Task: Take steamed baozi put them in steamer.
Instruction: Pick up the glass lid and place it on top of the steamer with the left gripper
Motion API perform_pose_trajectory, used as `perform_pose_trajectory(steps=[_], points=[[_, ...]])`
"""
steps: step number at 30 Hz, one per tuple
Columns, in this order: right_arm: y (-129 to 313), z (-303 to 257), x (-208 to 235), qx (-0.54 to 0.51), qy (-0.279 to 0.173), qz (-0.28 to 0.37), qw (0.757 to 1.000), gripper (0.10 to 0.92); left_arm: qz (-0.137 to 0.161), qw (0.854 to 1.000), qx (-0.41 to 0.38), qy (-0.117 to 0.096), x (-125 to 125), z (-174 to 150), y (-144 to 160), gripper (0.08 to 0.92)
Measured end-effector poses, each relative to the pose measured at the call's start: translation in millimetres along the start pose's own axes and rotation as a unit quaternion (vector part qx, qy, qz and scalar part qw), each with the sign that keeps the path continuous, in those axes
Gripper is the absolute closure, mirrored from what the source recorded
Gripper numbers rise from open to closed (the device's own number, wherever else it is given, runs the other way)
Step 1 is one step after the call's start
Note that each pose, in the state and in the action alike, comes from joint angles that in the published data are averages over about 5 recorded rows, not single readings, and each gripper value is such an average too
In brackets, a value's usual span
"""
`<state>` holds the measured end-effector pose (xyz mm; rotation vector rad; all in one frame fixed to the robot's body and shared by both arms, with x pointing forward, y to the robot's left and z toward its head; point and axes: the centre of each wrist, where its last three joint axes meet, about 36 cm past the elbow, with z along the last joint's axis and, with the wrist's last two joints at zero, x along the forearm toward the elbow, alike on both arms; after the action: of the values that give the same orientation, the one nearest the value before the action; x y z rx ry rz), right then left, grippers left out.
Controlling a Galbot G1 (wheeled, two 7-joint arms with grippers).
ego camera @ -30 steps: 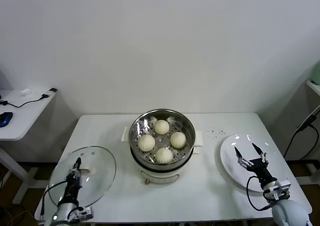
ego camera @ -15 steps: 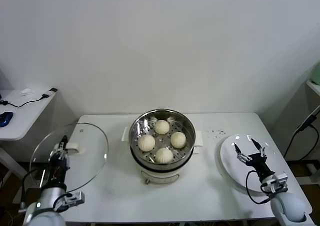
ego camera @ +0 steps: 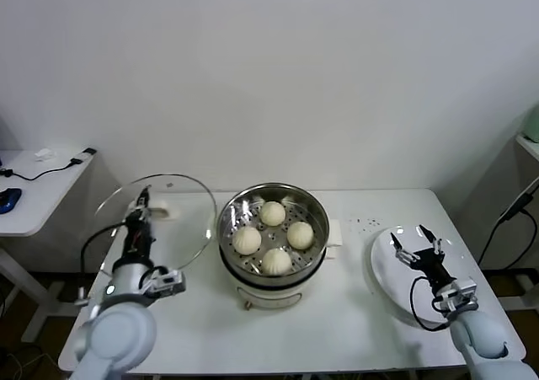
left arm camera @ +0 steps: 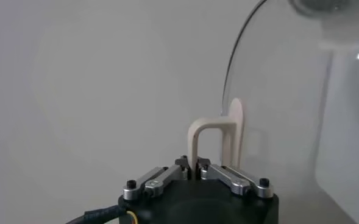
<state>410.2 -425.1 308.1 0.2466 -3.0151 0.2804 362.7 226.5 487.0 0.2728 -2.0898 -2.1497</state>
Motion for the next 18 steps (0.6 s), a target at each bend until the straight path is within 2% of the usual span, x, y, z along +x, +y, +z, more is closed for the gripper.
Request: perform_pose_trajectory(steps=[7, 18], points=[[-4, 0, -1, 0.004, -0.001, 0.009, 1.0, 0.2, 0.001, 1.0, 0.012, -0.017, -9, -59, 15, 0.849], [-15, 4, 5, 0.007, 0.001, 0.023, 1.0, 0.2, 0.011, 0.998, 0.034, -0.058, 2, -154, 1, 0.849]])
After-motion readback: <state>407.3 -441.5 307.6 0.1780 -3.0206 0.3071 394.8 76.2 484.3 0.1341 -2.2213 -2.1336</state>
